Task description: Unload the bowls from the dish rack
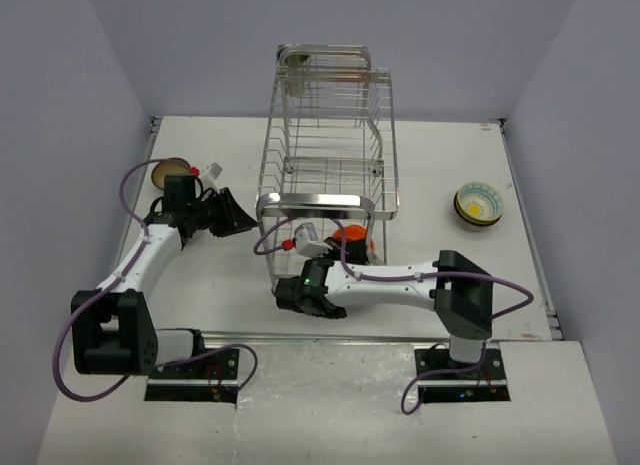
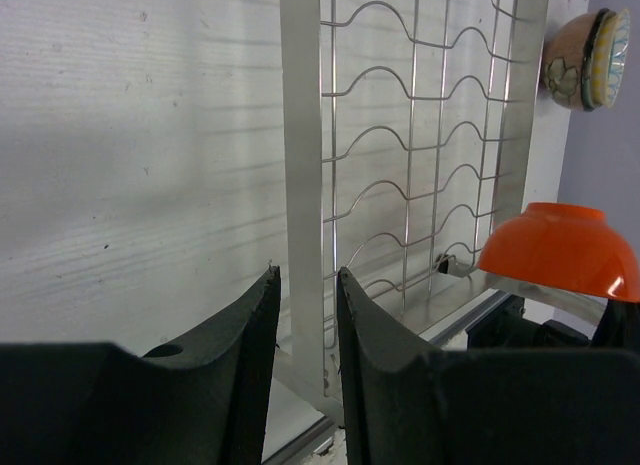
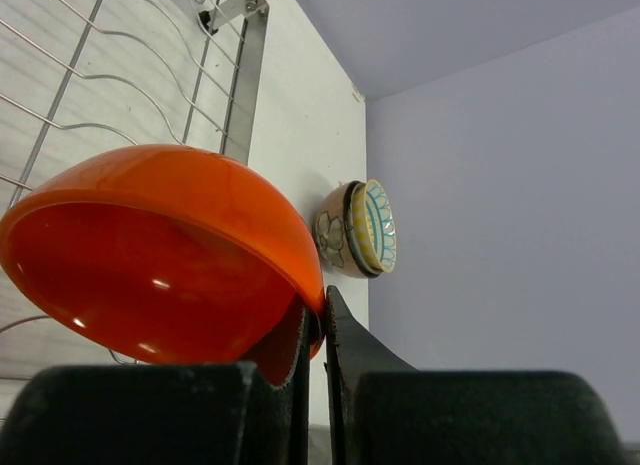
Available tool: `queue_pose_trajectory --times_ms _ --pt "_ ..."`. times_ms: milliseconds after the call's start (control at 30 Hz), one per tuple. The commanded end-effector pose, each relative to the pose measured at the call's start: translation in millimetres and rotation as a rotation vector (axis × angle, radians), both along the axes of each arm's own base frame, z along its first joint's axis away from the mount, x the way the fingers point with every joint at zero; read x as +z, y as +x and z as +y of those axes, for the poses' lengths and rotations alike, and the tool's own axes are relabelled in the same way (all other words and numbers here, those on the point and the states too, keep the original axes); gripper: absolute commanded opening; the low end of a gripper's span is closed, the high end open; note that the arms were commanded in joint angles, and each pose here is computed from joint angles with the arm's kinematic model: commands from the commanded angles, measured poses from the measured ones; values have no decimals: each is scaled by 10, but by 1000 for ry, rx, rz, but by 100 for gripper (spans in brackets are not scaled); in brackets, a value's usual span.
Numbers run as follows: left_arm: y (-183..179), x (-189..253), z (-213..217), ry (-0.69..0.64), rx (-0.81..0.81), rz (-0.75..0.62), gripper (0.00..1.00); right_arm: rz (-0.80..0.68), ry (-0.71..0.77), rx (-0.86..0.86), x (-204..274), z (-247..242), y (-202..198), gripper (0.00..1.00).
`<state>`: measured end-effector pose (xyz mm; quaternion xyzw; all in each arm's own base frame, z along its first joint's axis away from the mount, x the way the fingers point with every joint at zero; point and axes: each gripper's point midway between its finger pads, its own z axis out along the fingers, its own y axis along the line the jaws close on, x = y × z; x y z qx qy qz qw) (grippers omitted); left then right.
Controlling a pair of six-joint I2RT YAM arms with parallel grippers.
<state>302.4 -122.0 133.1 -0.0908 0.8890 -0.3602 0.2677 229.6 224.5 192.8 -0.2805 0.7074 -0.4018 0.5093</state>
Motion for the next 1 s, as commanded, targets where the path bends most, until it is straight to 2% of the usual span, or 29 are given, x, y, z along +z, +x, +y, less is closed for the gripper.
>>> queue_pose_trajectory --times_ms 0,533,967 --pt "48 30 -50 -18 -22 -36 30 -182 128 38 727 -38 26 0" --pt "85 1 -55 -20 -24 -39 30 -109 142 104 442 167 -218 0" --pt "75 -23 -65 -25 -32 -38 30 -3 319 189 552 448 -624 0"
